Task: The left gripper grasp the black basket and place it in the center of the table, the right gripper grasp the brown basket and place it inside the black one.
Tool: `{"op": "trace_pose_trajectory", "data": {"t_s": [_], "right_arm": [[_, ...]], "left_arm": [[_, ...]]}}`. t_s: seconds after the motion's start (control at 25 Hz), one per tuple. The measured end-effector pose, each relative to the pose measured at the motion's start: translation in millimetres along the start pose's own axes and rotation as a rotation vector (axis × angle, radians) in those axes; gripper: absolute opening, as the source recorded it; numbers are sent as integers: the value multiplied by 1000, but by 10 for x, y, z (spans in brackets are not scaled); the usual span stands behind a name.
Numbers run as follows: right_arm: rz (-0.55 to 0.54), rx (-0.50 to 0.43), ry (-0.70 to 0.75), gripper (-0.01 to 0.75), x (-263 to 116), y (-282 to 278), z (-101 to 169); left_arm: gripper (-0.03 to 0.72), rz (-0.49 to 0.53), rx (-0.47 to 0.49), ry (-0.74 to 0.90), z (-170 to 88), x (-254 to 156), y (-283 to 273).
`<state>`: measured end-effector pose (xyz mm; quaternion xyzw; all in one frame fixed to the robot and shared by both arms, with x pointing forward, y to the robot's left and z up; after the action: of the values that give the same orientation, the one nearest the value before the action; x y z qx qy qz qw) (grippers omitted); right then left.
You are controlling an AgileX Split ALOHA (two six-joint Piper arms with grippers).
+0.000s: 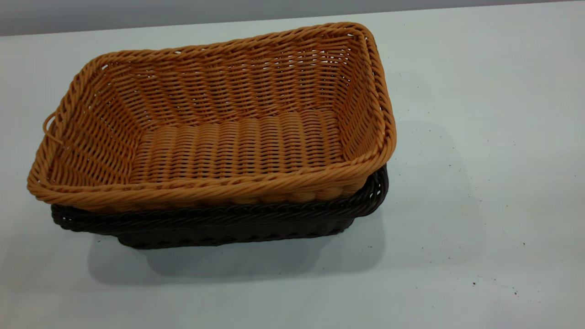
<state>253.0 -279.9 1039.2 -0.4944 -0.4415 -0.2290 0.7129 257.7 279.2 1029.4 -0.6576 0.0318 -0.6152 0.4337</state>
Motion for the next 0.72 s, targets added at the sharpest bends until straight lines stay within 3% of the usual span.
{"op": "trace_pose_trajectory", "data": {"t_s": [0.52, 0.72], "right_arm": [[0, 0, 0, 0, 0, 0, 0], [-1, -8, 5, 0, 1, 1, -2]], "left_arm": [[-1, -6, -1, -12, -6, -21, 68], [-1, 3, 42, -45, 11, -26, 64]]}}
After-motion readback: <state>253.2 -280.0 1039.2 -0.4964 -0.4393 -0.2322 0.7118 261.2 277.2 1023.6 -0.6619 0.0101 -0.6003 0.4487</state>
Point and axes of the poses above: a point on each arm's last joint axis where the gripper is mounted, y pointing out along that axis toward the gripper, z along the wrist's bending axis when the last joint is at zero, x = y × z, the point moved 2 cm from there along y, pointing out along that axis toward the gripper, and after that the axes turned 10 degrees about y, right-handed, at the moved point
